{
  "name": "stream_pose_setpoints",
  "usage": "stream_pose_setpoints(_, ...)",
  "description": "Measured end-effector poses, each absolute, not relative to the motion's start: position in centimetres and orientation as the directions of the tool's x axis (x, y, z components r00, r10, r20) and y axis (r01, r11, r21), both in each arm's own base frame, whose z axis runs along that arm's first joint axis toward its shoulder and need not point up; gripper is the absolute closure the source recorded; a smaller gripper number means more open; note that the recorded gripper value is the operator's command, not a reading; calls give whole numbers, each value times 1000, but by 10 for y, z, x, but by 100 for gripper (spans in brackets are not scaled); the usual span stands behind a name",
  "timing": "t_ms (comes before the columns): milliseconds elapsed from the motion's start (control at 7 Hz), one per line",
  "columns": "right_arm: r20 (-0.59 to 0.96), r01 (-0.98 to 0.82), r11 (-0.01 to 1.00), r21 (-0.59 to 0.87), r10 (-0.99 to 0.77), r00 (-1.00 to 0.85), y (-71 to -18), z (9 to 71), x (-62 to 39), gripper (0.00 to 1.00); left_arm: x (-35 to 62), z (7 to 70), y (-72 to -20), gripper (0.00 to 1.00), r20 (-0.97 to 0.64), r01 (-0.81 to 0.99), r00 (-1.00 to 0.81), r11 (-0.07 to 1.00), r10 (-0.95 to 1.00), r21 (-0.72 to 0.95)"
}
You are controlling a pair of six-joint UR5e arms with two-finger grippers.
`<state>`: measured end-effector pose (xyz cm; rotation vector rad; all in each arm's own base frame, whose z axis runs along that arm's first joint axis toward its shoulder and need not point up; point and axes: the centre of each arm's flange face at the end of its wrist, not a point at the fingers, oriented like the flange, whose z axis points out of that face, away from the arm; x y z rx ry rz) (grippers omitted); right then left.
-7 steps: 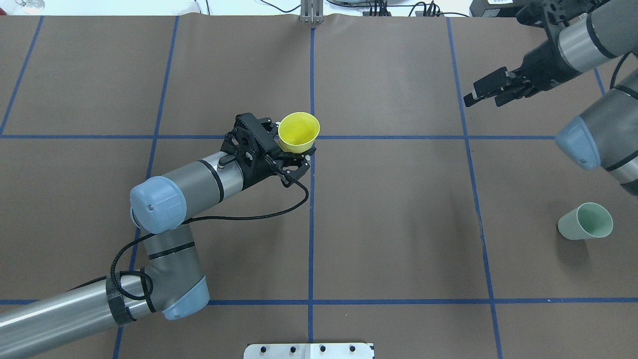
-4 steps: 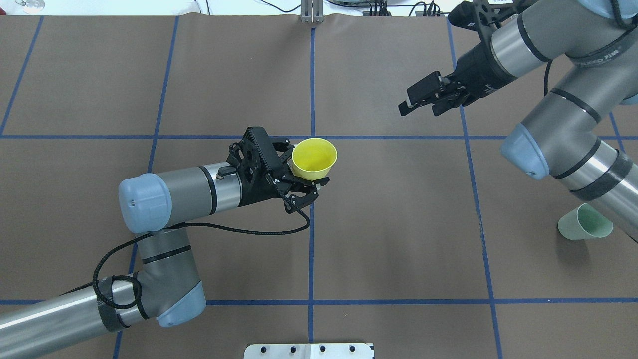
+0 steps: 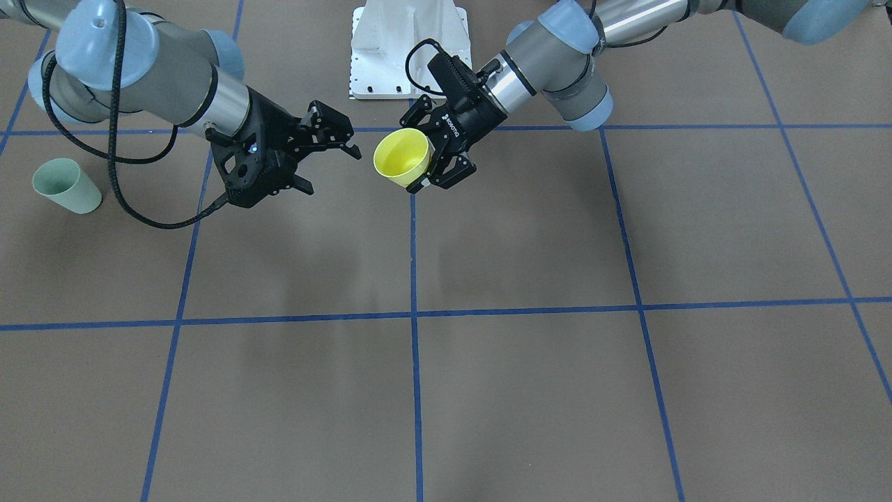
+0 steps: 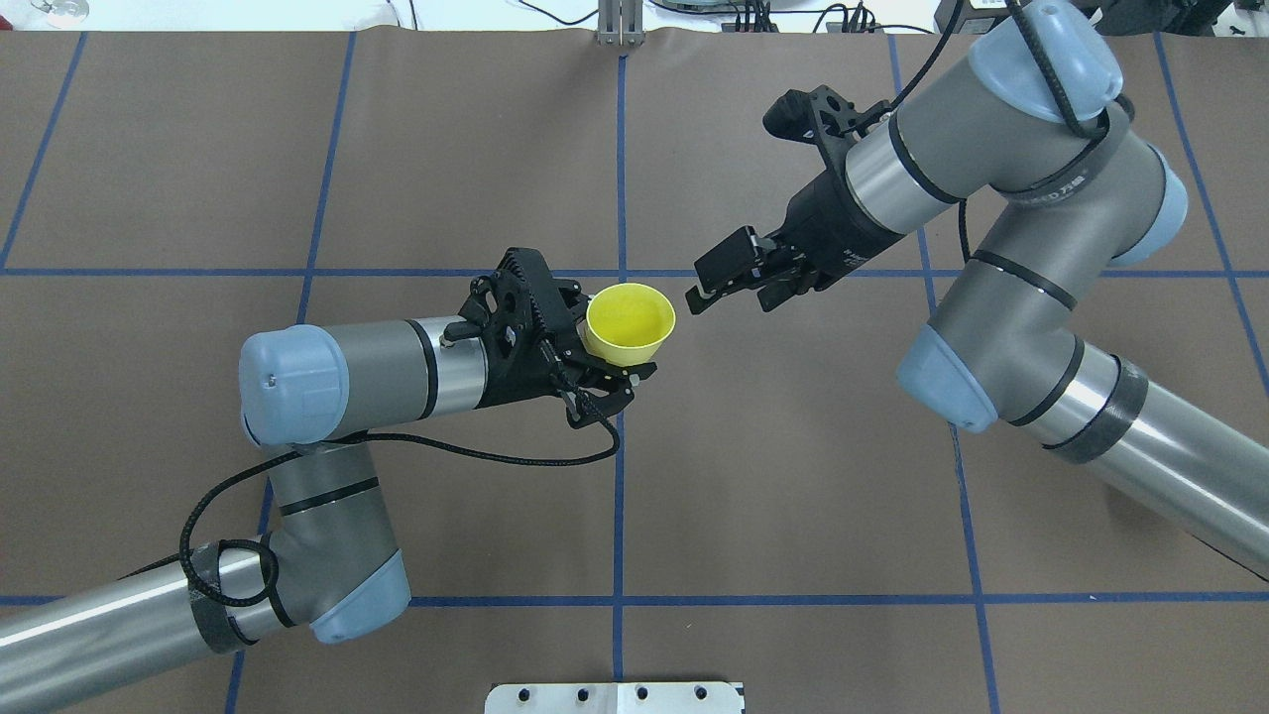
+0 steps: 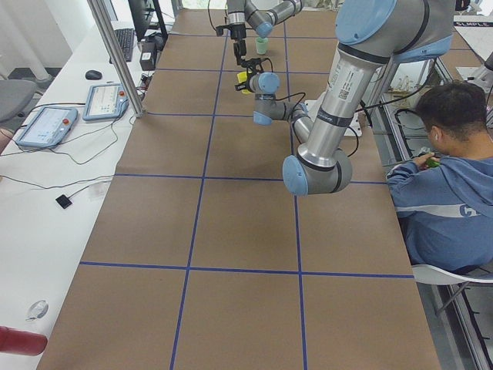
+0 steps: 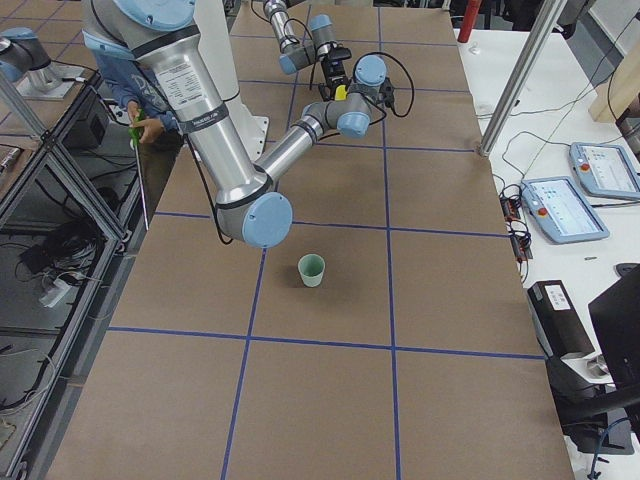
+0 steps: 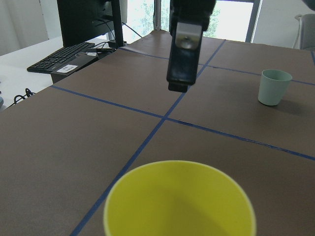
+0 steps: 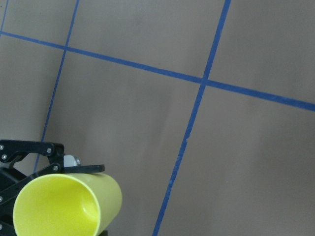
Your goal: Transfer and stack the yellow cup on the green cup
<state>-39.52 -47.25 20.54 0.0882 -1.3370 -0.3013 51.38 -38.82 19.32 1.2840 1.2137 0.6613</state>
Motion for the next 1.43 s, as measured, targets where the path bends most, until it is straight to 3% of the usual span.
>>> stream_pose_setpoints(1000,949,177,964,200,-236,210,-461,193,-423,12,517,194,-385,67,-312,241,293,246,904,939)
stream_pose_setpoints(1143,949,177,964,196,-232,213,-463,193,-425,17,518,193,-384,67,-313,243,291,246,904,938)
stream_pose_setpoints(1429,950,180,965,192,-228,214,-464,192,-427,42,519,190,-382,67,-313,246,286,246,906,937)
